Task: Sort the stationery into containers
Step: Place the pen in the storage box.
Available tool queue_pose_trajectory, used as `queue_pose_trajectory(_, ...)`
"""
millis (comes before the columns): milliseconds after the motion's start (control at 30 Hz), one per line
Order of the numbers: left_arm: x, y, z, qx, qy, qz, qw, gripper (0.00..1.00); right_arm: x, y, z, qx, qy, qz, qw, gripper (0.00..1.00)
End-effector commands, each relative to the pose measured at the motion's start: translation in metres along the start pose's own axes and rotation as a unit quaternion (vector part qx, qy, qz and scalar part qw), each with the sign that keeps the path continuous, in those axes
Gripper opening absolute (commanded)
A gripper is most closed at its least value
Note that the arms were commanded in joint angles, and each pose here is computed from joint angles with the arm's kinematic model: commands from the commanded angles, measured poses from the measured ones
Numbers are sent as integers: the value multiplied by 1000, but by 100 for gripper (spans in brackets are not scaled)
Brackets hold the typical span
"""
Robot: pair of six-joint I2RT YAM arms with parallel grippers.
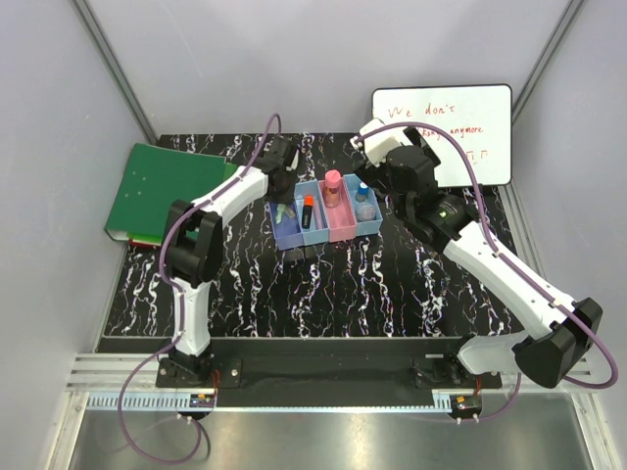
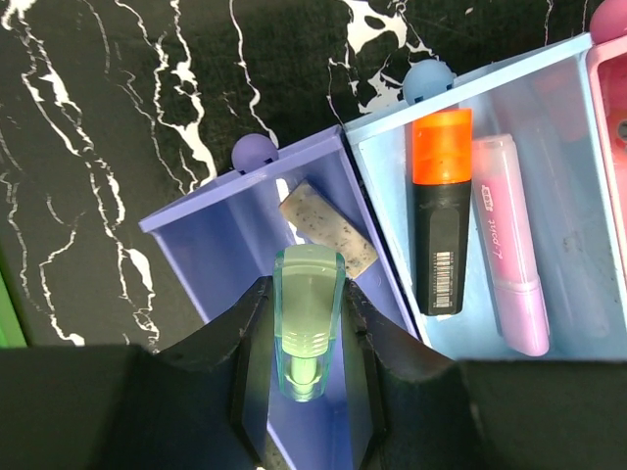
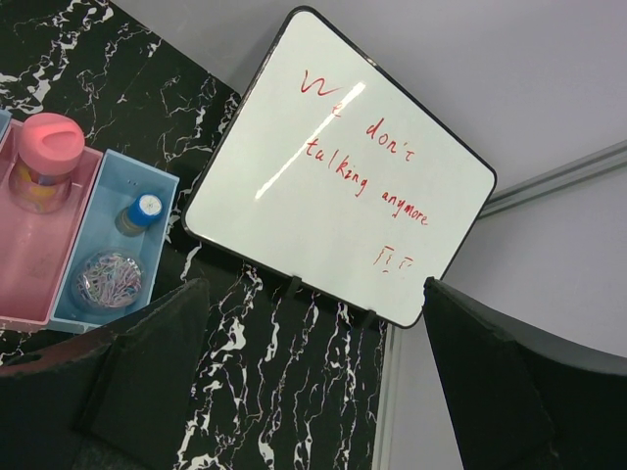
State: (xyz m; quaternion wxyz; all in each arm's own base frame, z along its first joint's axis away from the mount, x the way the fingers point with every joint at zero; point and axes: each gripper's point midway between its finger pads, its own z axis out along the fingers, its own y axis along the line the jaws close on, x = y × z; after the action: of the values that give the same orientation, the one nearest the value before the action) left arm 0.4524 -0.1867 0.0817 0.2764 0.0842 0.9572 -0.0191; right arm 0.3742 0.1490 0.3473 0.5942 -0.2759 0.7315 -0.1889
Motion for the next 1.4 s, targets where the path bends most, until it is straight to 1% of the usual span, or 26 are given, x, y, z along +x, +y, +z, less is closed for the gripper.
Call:
queue_pose_trajectory(0,-11,-6,3,12,-16,-15,1000,0,-17,-16,-8,14,-31,23,999,98)
queue_pose_trajectory(67,-11,-6,3,13,-15,-15,1000,0,-16,-15,-8,14,-31,21,999,98)
queue_pose_trajectory(133,-8,-8,6,17,-11,-14,1000,12,-16,-16,-8,14,-30,21,999,98)
queue_pose_trajectory(167,-8,-9,6,20,-10,-14,1000,15,-16,-16,-8,15,-31,21,999,98)
queue_pose_trajectory(267,-7,-10,7,24,-7,-14,1000,17,-16,-15,-8,13,-30,20,999,98)
queue_pose_trajectory(300,-8,-10,5,24,-10,-13,1000,31,-15,-16,-8,15,-29,20,999,99)
queue_pose_trajectory(333,-8,-10,5,24,-9,-12,1000,36,-15,-15,-8,14,-29,19,999,99)
queue_pose_trajectory(367,-9,-10,4,25,-12,-11,1000,39,-15,-15,-8,14,-29,19,999,99)
queue_pose_trajectory(467,-13,-10,0,25,-20,-10,999,66,-12,-14,-8,12,-28,15,999,100)
queue_pose_trajectory(500,-13,-10,0,26,-20,-10,999,70,-12,-13,-7,10,-27,15,999,100)
queue_pose_trajectory(533,-14,-11,-1,28,-21,-9,999,79,-11,-11,-7,8,-27,11,1000,100)
queue_pose_trajectory(567,-14,-11,-2,29,-22,-7,999,84,-10,-11,-7,6,-27,10,1000,100)
queue_pose_trajectory(633,-19,-10,-7,29,-30,-7,999,99,-12,-11,-9,4,-31,12,999,100)
queue_pose_trajectory(767,-30,-5,-29,27,-55,10,998,99,-14,-12,-12,-2,-36,16,999,100)
queue_pose_trajectory(833,-40,0,-56,25,-82,18,996,99,-17,-14,-17,-8,-43,21,999,100)
queue_pose_trajectory(900,-44,6,-75,22,-99,32,994,99,-18,-13,-19,-15,-44,24,999,100)
queue_pose_trajectory(933,-48,9,-92,23,-116,35,992,99,-18,-14,-20,-16,-44,25,999,100)
queue_pose_trajectory(967,-39,12,-93,21,-109,44,993,99,-17,-13,-20,-15,-41,27,999,100)
queue_pose_trajectory(1133,-22,13,-124,42,-116,59,991,99,-23,-18,-26,-21,-44,34,998,100)
queue_pose_trajectory(1167,-24,13,-139,49,-132,63,988,99,-23,-16,-27,-28,-45,32,998,100)
queue_pose_trajectory(1267,-21,15,-159,58,-150,79,984,99,-22,-13,-29,-40,-42,28,998,100)
queue_pose_trajectory(1300,-21,18,-173,56,-166,79,981,99,-20,-13,-30,-41,-40,26,998,100)
queue_pose_trajectory(1367,-22,27,-191,40,-188,106,976,99,-20,-16,-35,-42,-37,36,998,100)
